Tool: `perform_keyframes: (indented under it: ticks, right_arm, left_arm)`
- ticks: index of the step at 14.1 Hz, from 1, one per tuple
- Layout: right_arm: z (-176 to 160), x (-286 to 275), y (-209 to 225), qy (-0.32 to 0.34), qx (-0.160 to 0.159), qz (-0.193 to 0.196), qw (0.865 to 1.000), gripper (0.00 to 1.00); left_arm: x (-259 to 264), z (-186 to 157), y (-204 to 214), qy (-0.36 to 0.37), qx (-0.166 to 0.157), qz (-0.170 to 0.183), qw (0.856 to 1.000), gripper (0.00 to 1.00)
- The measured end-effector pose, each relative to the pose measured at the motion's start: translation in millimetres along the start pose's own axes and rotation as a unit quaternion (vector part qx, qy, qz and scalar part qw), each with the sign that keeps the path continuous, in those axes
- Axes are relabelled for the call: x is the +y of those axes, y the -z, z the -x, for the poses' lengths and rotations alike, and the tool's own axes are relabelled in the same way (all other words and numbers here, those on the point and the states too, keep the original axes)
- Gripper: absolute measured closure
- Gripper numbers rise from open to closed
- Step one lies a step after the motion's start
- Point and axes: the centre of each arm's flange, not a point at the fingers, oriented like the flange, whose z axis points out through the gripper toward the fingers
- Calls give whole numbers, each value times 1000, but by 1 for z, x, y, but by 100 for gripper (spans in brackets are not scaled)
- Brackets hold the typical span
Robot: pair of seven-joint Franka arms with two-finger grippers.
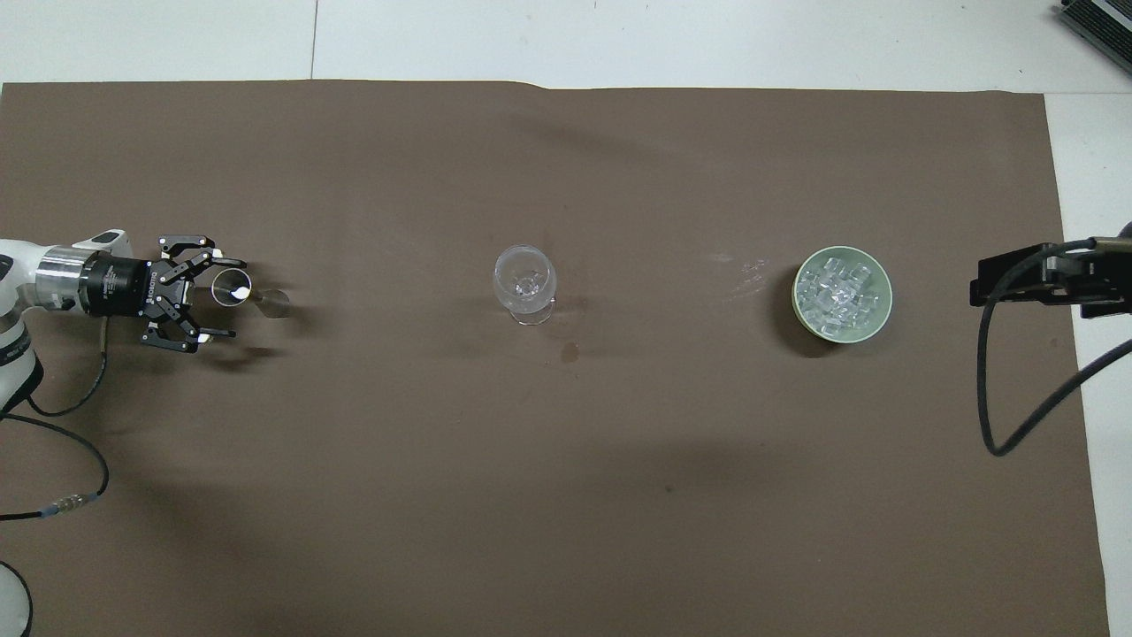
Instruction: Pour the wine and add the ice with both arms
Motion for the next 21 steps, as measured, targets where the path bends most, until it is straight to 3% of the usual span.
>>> perform_keyframes:
  ticks: [11,13,14,21]
  right_arm:
    - [0,0,0,0,0,0,1000,0]
    - [0,0,0,0,0,0,1000,0]
    - [0,0,0,0,0,0,1000,0]
    - [0,0,0,0,0,0,1000,0]
  left_arm:
    - [6,2,-15,-6,0,-12,1000,0]
    - [6,3,-15,-9,0,-12,1000,4]
    - [6,3,-15,-10,0,-12,1000,13]
    - [5,3,-9,-21,4,-9,1000,16]
